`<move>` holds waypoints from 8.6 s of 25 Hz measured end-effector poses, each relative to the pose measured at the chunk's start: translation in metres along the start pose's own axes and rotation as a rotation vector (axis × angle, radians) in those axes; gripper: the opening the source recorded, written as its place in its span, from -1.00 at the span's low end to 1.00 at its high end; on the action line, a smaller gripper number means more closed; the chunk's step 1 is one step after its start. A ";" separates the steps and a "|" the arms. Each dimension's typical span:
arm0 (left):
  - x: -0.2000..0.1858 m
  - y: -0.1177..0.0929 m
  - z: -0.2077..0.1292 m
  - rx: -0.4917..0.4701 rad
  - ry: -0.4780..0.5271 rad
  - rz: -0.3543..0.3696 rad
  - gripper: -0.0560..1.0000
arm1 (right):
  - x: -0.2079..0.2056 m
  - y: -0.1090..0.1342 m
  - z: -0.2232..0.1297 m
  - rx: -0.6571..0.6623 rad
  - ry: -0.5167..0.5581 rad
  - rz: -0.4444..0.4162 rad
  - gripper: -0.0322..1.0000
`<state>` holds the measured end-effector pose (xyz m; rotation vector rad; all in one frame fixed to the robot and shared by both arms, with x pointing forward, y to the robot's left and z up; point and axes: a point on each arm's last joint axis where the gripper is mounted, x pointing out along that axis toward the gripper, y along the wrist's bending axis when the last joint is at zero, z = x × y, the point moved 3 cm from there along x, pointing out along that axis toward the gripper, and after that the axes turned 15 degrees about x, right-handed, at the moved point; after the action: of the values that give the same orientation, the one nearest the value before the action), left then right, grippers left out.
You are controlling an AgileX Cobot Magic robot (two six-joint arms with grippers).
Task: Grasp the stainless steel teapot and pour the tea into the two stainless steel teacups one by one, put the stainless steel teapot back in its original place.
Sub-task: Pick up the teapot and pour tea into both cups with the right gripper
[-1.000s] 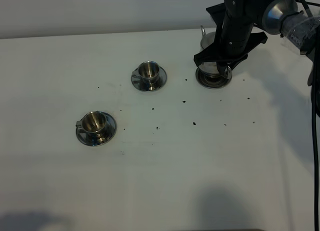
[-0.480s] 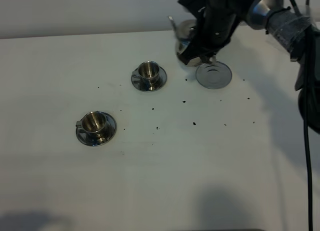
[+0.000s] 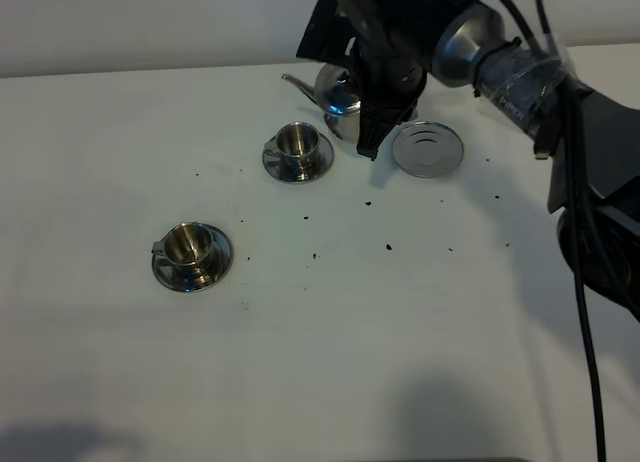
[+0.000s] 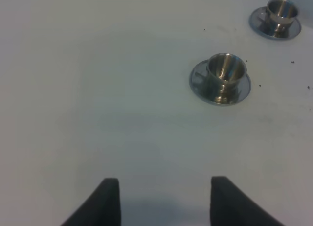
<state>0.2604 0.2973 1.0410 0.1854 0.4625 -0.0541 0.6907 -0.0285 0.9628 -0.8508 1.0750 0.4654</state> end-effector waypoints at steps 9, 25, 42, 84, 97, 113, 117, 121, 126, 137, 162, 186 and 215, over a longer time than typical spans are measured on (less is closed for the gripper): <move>0.000 0.000 0.000 0.000 0.000 0.000 -0.04 | 0.010 0.008 0.004 -0.183 0.059 -0.158 -0.59; 0.000 0.000 0.000 -0.002 0.000 0.000 -0.04 | 0.012 0.026 0.009 -0.348 0.096 -0.243 -0.59; 0.000 0.000 0.000 -0.002 0.000 0.000 -0.04 | 0.020 0.029 0.011 -0.445 0.136 -0.340 -0.59; 0.000 0.000 0.000 0.000 0.000 0.000 -0.04 | 0.012 0.011 0.014 -0.636 0.208 -0.502 -0.59; 0.000 0.000 0.000 -0.003 0.000 0.000 -0.04 | 0.011 0.009 0.014 -0.664 0.220 -0.518 -0.59; 0.000 0.000 0.000 -0.002 0.000 0.000 -0.04 | 0.008 0.012 0.017 -0.687 0.221 -0.539 -0.59; 0.000 0.000 0.000 -0.002 0.000 0.000 -0.04 | 0.008 0.011 0.017 -0.688 0.221 -0.542 -0.59; 0.000 0.000 0.000 -0.002 0.000 0.000 -0.04 | 0.008 0.011 0.017 -0.689 0.222 -0.546 -0.59; 0.000 0.000 0.000 -0.002 0.000 0.000 -0.04 | 0.008 0.011 0.017 -0.690 0.223 -0.547 -0.59; 0.000 0.000 0.000 -0.001 0.000 0.000 -0.04 | 0.011 0.016 0.016 -0.638 0.198 -0.499 -0.59; 0.000 0.000 0.000 0.000 0.000 0.000 -0.04 | -0.056 0.033 0.022 0.078 -0.093 -0.181 -0.59; 0.000 0.000 0.000 -0.002 0.000 0.000 -0.04 | -0.009 0.064 -0.041 0.330 0.014 0.216 -0.59; 0.000 0.000 0.000 -0.001 0.000 0.000 -0.04 | -0.071 0.167 -0.028 -0.349 -0.020 -0.126 -0.59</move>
<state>0.2604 0.2973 1.0410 0.1846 0.4625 -0.0539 0.5269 0.0549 0.9582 -1.2117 0.9283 0.5627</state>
